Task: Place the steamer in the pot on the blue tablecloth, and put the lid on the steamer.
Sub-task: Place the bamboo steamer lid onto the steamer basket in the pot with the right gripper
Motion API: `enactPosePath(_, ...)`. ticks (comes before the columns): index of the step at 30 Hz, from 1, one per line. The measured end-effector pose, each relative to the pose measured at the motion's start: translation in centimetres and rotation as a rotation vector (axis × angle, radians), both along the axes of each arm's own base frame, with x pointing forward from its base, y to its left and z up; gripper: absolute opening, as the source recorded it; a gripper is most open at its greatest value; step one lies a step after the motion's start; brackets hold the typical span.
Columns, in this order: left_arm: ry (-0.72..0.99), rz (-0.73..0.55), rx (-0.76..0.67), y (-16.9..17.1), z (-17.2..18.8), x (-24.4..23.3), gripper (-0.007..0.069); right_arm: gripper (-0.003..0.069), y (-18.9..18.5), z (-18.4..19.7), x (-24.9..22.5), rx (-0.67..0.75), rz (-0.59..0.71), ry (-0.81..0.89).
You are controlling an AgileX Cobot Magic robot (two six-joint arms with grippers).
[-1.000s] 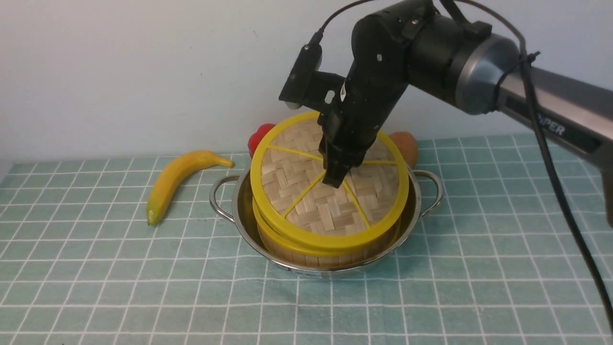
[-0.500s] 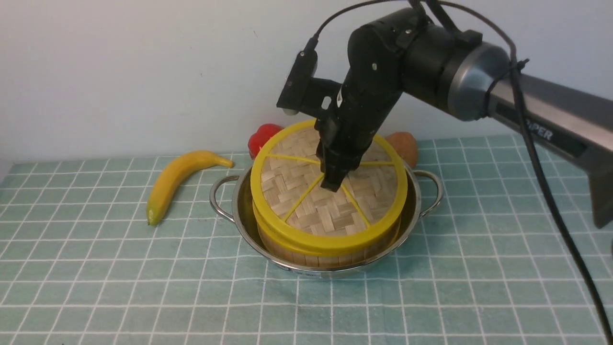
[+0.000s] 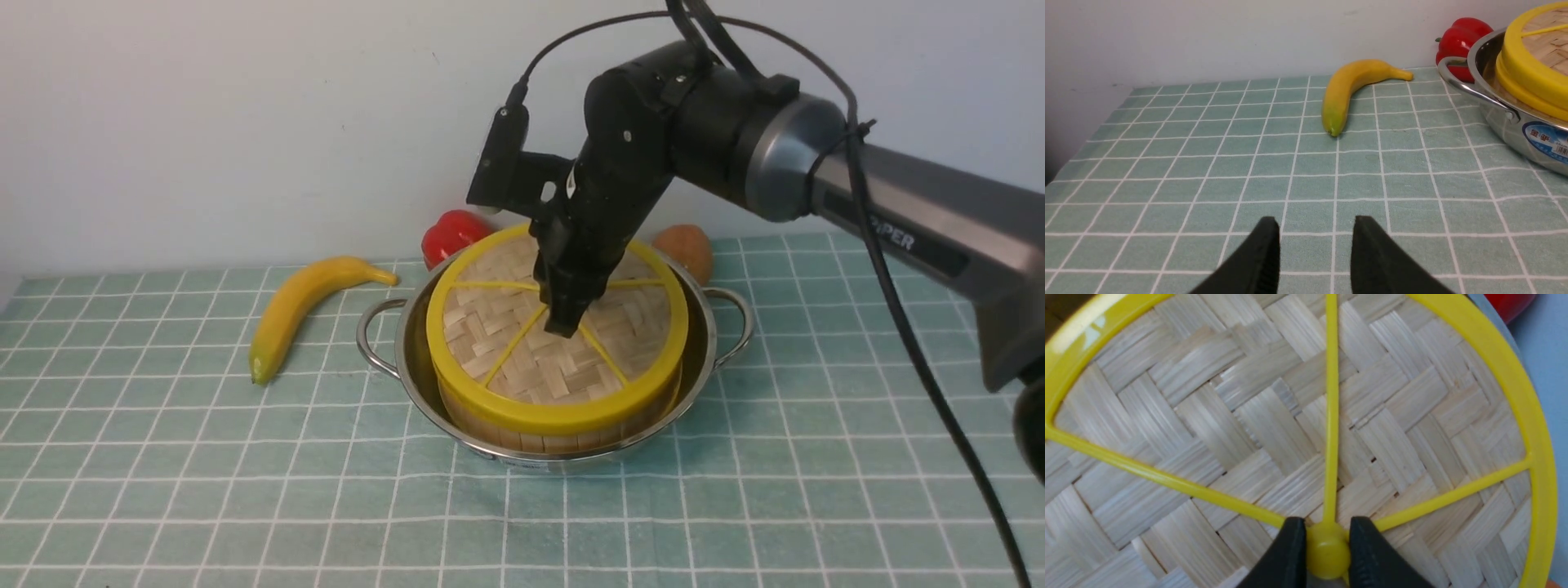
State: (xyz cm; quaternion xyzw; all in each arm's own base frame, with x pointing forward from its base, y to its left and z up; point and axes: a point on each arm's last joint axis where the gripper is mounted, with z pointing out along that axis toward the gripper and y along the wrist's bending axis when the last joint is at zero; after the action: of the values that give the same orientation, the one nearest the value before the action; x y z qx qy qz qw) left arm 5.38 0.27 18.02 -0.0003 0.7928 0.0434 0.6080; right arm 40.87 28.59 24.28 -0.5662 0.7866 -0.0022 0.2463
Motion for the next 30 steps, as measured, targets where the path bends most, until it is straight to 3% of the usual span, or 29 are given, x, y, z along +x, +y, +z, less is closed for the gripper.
enactPosePath(30, 0.0, 0.0, 0.0, 0.0, 0.0, 0.0, 0.0243, 0.0146, 0.1, 1.5, 0.1, -0.011, 0.044, -0.026)
